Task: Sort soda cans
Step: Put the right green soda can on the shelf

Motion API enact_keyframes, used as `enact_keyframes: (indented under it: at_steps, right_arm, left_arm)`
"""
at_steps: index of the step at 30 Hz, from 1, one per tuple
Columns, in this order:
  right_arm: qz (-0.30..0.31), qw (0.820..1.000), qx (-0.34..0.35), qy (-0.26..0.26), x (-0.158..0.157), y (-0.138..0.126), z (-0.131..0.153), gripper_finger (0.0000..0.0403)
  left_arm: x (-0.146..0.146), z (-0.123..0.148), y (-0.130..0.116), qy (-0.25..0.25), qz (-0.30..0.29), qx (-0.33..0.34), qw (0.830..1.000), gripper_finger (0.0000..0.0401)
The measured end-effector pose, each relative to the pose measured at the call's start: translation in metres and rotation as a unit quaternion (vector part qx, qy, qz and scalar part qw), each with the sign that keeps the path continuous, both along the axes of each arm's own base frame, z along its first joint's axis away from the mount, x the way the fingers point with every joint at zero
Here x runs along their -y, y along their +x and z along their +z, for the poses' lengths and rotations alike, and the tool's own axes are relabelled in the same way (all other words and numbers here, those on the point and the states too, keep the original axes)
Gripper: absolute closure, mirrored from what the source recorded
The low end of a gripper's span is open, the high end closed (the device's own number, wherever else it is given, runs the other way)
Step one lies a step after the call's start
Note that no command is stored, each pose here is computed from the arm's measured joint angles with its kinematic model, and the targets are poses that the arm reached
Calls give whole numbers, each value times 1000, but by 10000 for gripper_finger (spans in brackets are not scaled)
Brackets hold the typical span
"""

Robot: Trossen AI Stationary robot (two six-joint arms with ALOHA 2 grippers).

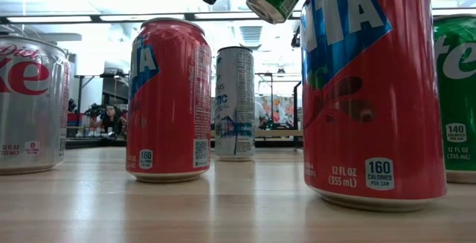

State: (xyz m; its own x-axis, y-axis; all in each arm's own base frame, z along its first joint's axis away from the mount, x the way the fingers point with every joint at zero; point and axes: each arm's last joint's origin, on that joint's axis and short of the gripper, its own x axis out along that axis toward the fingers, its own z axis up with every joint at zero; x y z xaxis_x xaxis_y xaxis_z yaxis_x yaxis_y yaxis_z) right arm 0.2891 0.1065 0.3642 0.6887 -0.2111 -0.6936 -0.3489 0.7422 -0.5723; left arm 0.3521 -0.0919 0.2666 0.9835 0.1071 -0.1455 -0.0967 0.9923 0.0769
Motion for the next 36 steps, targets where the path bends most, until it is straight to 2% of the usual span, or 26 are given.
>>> enact_keyframes:
  at_steps: [11, 18, 28, 36]
  right_arm:
    - [0, 1000, 2, 11, 0, 0, 0, 113]
    - [-5, 1000, 6, 18, 0, 1, 1, 113]
    - [-12, 999, 29, 24, -1, 4, 3, 113]
    - [6, 999, 36, 14, -2, 6, 5, 113]
  left_arm:
    - [0, 0, 0, -2, -5, 2, 1000, 87]
    - [1, 0, 0, -22, -15, 3, 1000, 86]
    - [1, 2, 0, -36, -13, 10, 999, 51]
    - [1, 0, 1, -34, -14, 8, 999, 54]
